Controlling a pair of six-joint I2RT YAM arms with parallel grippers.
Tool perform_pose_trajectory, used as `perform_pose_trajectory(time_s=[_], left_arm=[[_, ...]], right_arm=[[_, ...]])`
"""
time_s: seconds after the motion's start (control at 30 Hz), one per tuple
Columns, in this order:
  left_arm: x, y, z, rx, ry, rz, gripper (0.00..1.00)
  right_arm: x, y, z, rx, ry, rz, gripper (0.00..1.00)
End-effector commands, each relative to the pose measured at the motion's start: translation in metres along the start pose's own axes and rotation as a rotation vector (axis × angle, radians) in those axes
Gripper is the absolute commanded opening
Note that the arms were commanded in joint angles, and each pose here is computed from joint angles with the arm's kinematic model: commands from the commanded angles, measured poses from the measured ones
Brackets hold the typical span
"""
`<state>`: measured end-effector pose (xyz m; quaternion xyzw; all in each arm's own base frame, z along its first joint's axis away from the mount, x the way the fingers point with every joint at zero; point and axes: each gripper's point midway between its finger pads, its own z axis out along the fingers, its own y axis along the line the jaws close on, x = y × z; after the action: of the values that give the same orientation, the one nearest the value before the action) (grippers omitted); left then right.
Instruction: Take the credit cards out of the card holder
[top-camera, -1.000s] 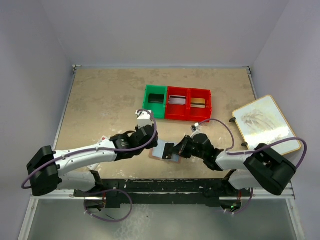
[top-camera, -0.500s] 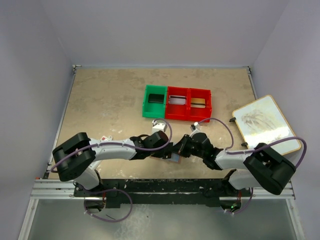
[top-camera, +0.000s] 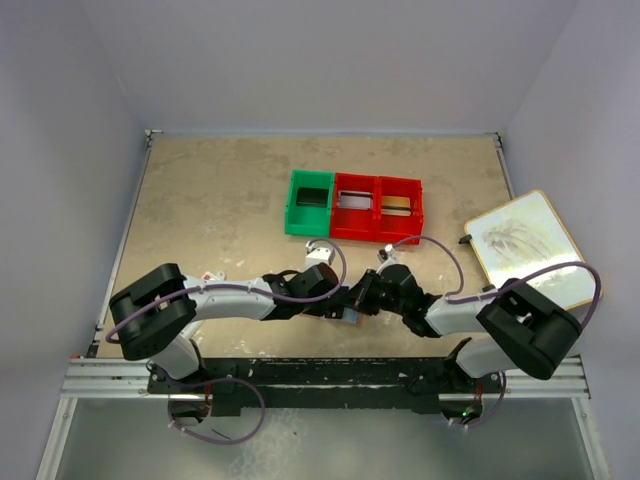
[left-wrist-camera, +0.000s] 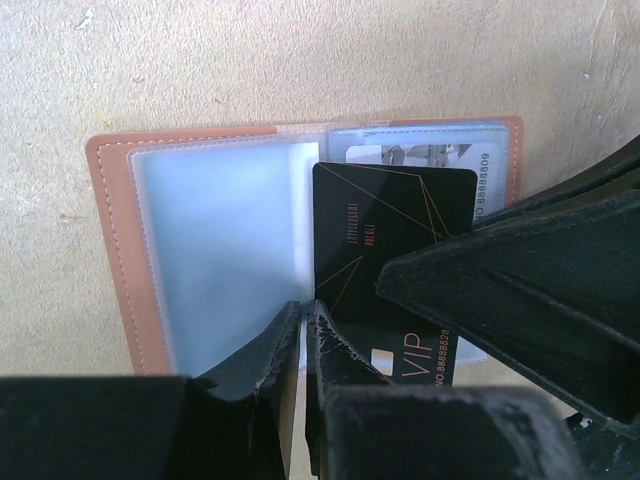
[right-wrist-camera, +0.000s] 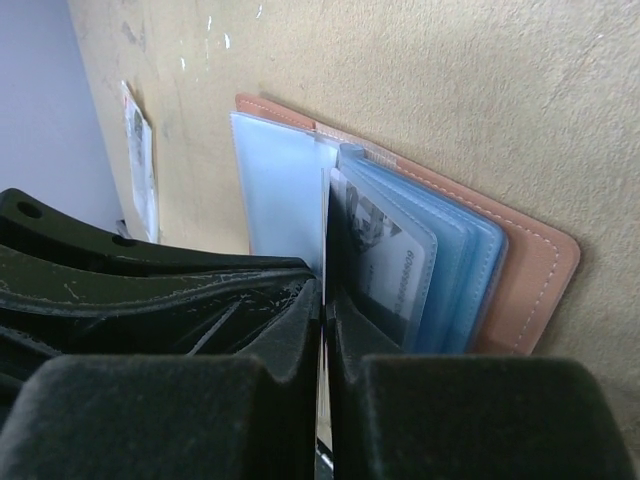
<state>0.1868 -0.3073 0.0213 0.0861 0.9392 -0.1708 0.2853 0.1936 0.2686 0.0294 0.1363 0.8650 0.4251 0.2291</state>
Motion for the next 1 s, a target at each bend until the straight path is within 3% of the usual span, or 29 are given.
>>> perform_pose_trajectory(time_s=[0.0,0.27,0.63,0.73,0.87,0.97], left_arm=[[-0.003,0.012,-0.001,-0.052,-0.029,0.024,0.04],[-0.029,0.023,-0.023,-0.1,-0.145,-0.003,0.04],[-0.059,0.026,-0.052,-0.104,-0.258,-0.025,0.06],[-0.071,0.037,-0.065,-0.154,-0.299,-0.012,0.16],[-0.097,0.056,-0.086,-0.202,-0.312,-0.021,0.43],[-0.12,0.071,-0.106,-0.199,-0.331,-0.046,0.56]], right_arm=[[-0.008,0.018,-0.001,-0.056,-0.021,-0.02,0.01],[-0.028,0.024,-0.019,-0.026,-0.118,-0.105,0.0],[-0.064,0.068,-0.062,-0.165,-0.319,-0.299,0.0],[-0.073,0.082,-0.07,-0.202,-0.368,-0.362,0.0],[-0.086,0.105,-0.075,-0.245,-0.431,-0.495,0.0],[-0.087,0.115,-0.071,-0.262,-0.422,-0.563,0.0]])
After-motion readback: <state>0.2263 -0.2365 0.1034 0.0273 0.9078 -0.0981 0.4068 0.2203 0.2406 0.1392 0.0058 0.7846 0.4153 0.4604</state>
